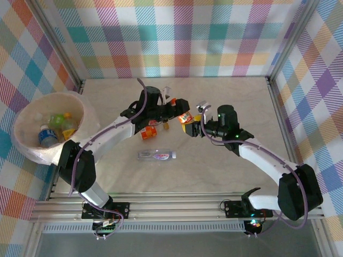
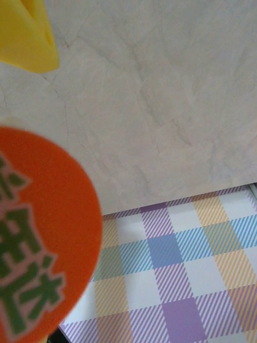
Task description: Put the plastic bottles in the bin
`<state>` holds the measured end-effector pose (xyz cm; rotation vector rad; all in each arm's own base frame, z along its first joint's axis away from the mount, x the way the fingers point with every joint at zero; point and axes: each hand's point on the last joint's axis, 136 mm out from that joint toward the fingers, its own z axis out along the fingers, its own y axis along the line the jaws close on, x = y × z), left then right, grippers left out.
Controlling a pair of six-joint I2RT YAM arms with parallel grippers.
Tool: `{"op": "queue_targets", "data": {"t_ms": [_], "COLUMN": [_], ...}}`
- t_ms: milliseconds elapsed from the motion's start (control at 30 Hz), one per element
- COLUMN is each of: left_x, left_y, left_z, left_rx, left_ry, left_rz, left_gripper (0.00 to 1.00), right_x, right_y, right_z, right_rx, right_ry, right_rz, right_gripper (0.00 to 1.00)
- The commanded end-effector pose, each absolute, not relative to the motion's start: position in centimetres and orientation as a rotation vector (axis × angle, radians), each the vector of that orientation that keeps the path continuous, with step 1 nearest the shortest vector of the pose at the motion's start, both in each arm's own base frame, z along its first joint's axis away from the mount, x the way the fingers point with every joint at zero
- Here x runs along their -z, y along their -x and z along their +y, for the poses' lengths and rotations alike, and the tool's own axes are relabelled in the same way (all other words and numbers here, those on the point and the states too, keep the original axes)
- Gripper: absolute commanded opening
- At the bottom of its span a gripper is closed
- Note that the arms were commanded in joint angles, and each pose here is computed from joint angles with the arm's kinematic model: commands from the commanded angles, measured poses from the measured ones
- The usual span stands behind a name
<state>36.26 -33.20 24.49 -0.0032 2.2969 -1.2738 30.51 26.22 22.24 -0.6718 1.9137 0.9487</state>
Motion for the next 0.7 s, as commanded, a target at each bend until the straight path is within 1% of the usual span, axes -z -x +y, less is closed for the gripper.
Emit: {"op": "queue_targets", "data": {"t_ms": [0, 100, 233, 467, 533, 600, 667], "left_x": [-25.6, -25.7, -25.7, -25.9, -26.0, -26.0, -26.0], "left_y": [-35.9, -35.3, -34.8, -34.6, -34.7, -34.9, -35.3], "left_z": [-34.7, -35.3, -35.4, -34.8, -34.6, -34.2, -33.4], "left_rx": [1.325, 1.345, 1.363, 1.330, 1.312, 1.280, 1.213], "left_ry": [-0.015, -0.031, -0.029, -0.040, -0.033, -0.019, 0.004], "left_rz": [2.264, 2.263, 2.255, 2.248, 2.244, 2.244, 2.245], "left_gripper": [0.89, 0.83, 0.69, 0.56, 0.55, 0.54, 0.53], "right_x": [-23.3, -23.5, -23.5, -23.6, -23.6, -23.6, -23.6], "right_y": [-30.6, -31.1, -31.7, -31.3, -30.9, -30.4, -30.2], "right_z": [26.7, 26.8, 27.3, 28.4, 28.5, 28.7, 28.6], "right_rx": [-0.926, -0.919, -0.938, -1.019, -1.038, -1.055, -1.049], "right_ry": [0.702, 0.683, 0.673, 0.713, 0.729, 0.758, 0.774], "right_rz": [1.844, 1.839, 1.838, 1.833, 1.831, 1.826, 1.822], "right_gripper": [0.46, 0.46, 0.46, 0.54, 0.58, 0.64, 0.76]}}
